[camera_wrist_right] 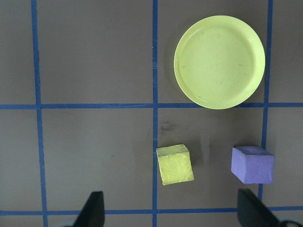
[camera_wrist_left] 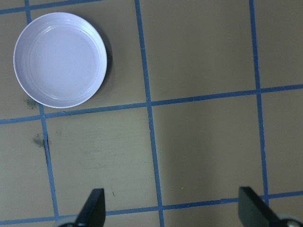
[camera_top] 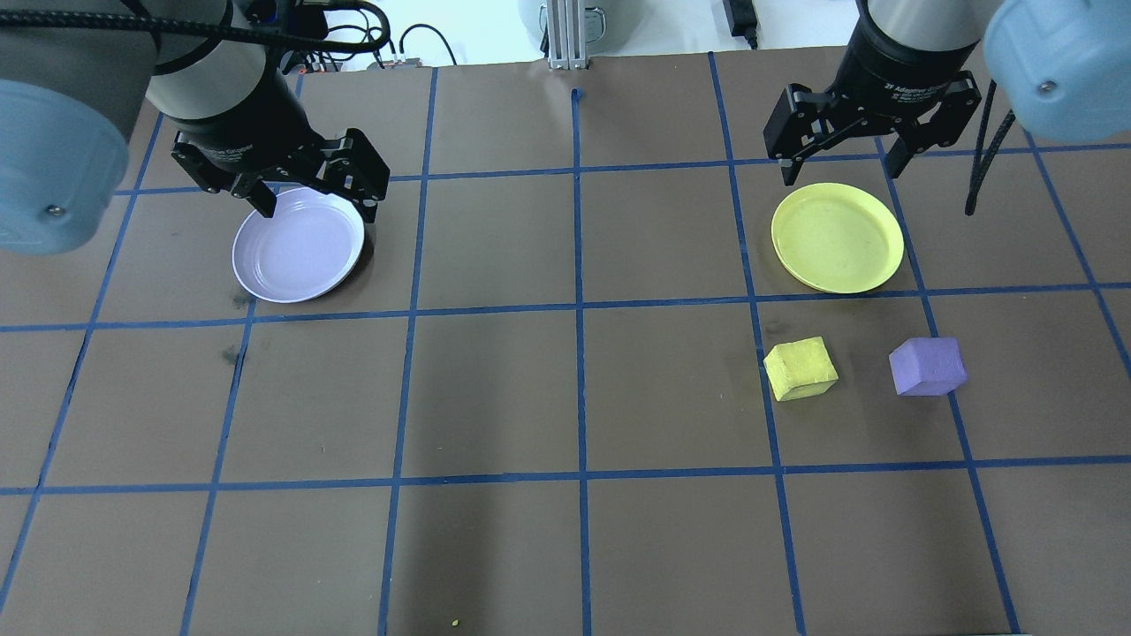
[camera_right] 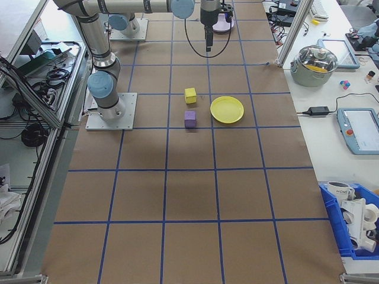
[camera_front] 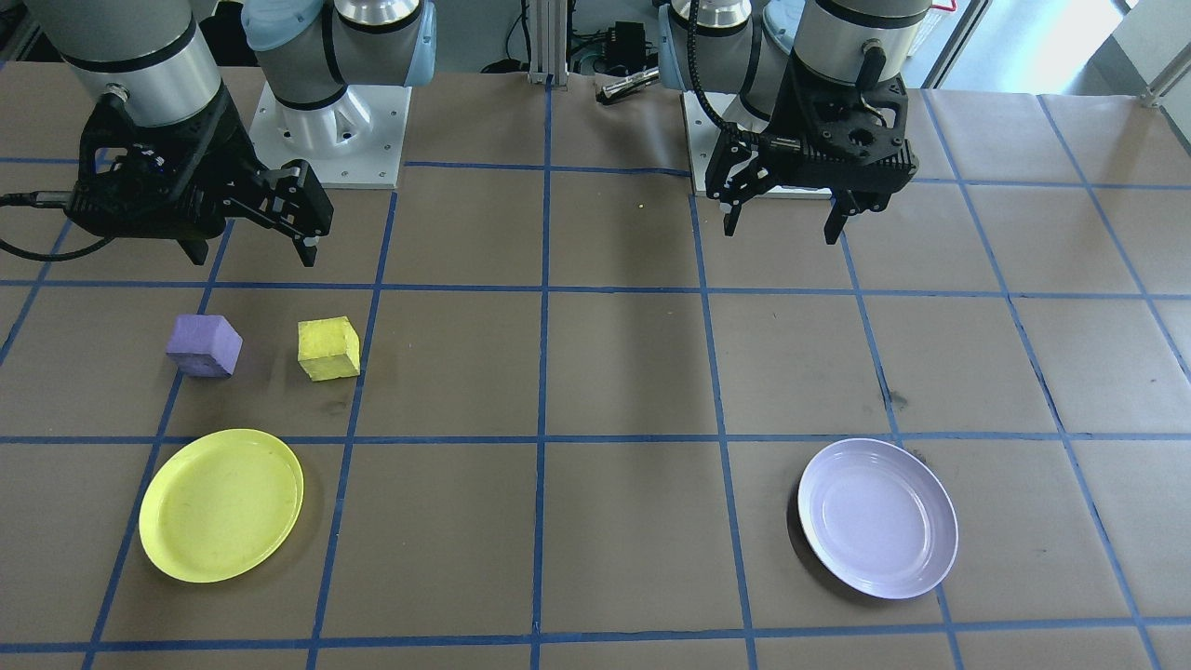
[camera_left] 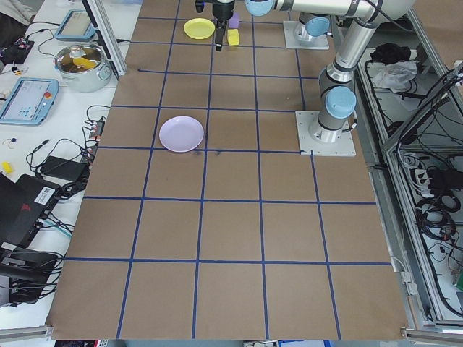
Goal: Sort blocks by color into plates
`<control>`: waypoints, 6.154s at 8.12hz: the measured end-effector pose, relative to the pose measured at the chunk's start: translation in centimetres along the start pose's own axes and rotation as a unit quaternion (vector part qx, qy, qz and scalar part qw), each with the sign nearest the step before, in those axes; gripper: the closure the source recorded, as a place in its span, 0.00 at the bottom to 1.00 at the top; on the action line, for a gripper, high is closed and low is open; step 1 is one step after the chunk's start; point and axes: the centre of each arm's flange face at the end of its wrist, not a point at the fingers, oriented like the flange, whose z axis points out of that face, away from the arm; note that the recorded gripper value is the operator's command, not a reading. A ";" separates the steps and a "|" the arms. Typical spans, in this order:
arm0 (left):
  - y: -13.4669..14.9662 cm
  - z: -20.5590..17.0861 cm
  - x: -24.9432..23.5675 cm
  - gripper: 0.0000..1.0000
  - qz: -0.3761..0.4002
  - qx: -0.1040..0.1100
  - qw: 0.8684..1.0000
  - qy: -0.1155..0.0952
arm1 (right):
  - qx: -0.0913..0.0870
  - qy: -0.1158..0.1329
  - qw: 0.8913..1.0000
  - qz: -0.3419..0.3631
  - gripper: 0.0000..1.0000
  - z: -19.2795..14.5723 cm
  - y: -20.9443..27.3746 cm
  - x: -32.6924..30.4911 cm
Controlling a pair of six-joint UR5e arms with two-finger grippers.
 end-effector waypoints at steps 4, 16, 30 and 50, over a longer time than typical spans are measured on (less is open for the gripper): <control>0.3 -0.1 -0.1 0.00 -0.001 -0.003 1.000 -0.001 | -0.001 0.000 1.000 -0.001 0.00 0.1 0.0 0.0; 0.8 -1.0 0.0 0.00 -0.004 0.009 1.000 0.003 | -0.096 -0.017 0.992 -0.077 0.00 26.2 4.6 4.2; 0.6 0.5 -0.3 0.00 0.000 -0.006 1.000 -0.016 | -0.083 -0.022 0.996 0.003 0.48 23.1 -11.2 13.4; 0.2 1.8 -0.3 0.00 0.001 -0.016 1.000 -0.015 | -0.133 -0.023 0.988 -0.069 0.74 31.5 4.6 19.5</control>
